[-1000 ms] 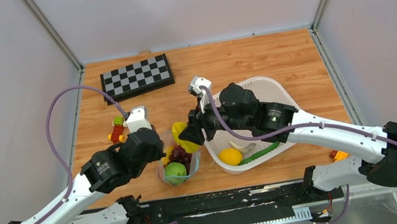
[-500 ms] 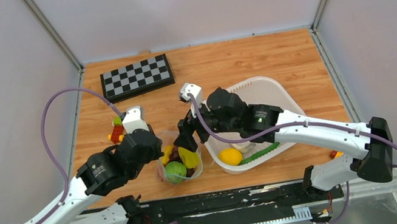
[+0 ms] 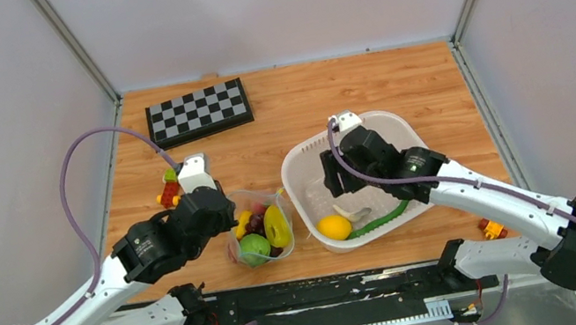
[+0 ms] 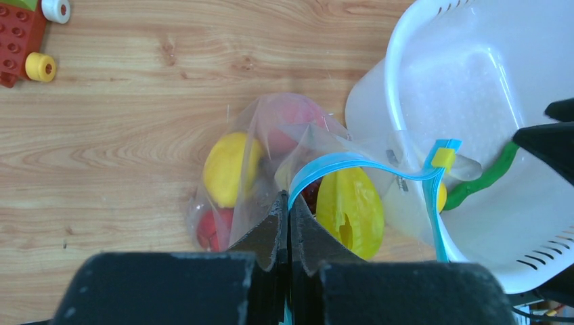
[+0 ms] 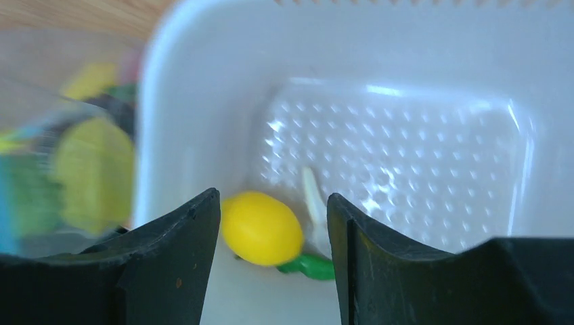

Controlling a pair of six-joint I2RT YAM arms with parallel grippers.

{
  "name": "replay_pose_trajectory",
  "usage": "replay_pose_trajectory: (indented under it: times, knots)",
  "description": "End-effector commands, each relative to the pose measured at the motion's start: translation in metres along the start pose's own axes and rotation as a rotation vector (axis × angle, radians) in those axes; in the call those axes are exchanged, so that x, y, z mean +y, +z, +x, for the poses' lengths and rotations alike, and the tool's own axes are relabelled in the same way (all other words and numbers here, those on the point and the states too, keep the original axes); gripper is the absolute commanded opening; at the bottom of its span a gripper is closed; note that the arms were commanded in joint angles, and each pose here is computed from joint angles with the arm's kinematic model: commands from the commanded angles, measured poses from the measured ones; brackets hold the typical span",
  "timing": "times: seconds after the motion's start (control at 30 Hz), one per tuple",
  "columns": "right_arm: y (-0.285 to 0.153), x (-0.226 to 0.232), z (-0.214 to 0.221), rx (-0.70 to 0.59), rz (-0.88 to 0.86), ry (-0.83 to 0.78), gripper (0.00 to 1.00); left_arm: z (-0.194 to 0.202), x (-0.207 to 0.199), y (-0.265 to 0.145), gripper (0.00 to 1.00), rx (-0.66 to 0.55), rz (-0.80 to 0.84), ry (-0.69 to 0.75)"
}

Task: Place the food in the zip-top bag and seal the zipper
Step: Place the fake fruit in the zipper food storage bag.

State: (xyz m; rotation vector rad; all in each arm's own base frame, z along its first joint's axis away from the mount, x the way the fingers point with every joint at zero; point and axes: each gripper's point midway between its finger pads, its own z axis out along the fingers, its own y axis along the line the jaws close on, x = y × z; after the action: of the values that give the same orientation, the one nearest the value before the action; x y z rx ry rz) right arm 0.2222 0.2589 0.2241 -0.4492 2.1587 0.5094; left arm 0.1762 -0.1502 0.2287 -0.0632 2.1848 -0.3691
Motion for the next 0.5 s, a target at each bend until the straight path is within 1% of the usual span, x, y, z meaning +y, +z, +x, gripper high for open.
replay_pose_trajectory:
  times: [0.0, 0.03, 0.1, 0.2, 0.27, 0.37, 0.4, 0.47]
  knots:
    - [-0.009, -0.042, 0.070, 0.235, 0.095, 0.091, 0.59, -0.007, 0.001, -0.001, 0.00, -0.033, -0.002, -0.014]
    - [-0.013, -0.043, 0.084, 0.283, 0.075, 0.083, 0.59, -0.007, 0.003, -0.001, 0.00, -0.034, -0.008, -0.014]
    - [-0.024, -0.045, 0.097, 0.344, 0.064, 0.091, 0.59, -0.006, 0.006, -0.001, 0.00, -0.038, -0.017, -0.019]
    - [-0.042, -0.061, 0.119, 0.445, 0.136, 0.130, 0.67, -0.008, 0.009, -0.003, 0.00, -0.049, -0.020, -0.023]
    - [-0.045, -0.078, 0.132, 0.490, 0.207, 0.154, 0.68, -0.008, 0.010, -0.002, 0.00, -0.054, -0.028, -0.020]
    - [-0.039, -0.110, 0.135, 0.493, 0.329, 0.180, 0.71, -0.008, 0.009, 0.000, 0.00, -0.059, -0.028, -0.009]
    - [-0.034, -0.124, 0.130, 0.472, 0.375, 0.193, 0.71, -0.008, 0.008, 0.002, 0.00, -0.059, -0.026, -0.003]
    - [-0.019, -0.143, 0.107, 0.416, 0.407, 0.214, 0.71, -0.010, 0.006, 0.004, 0.00, -0.065, -0.024, 0.007]
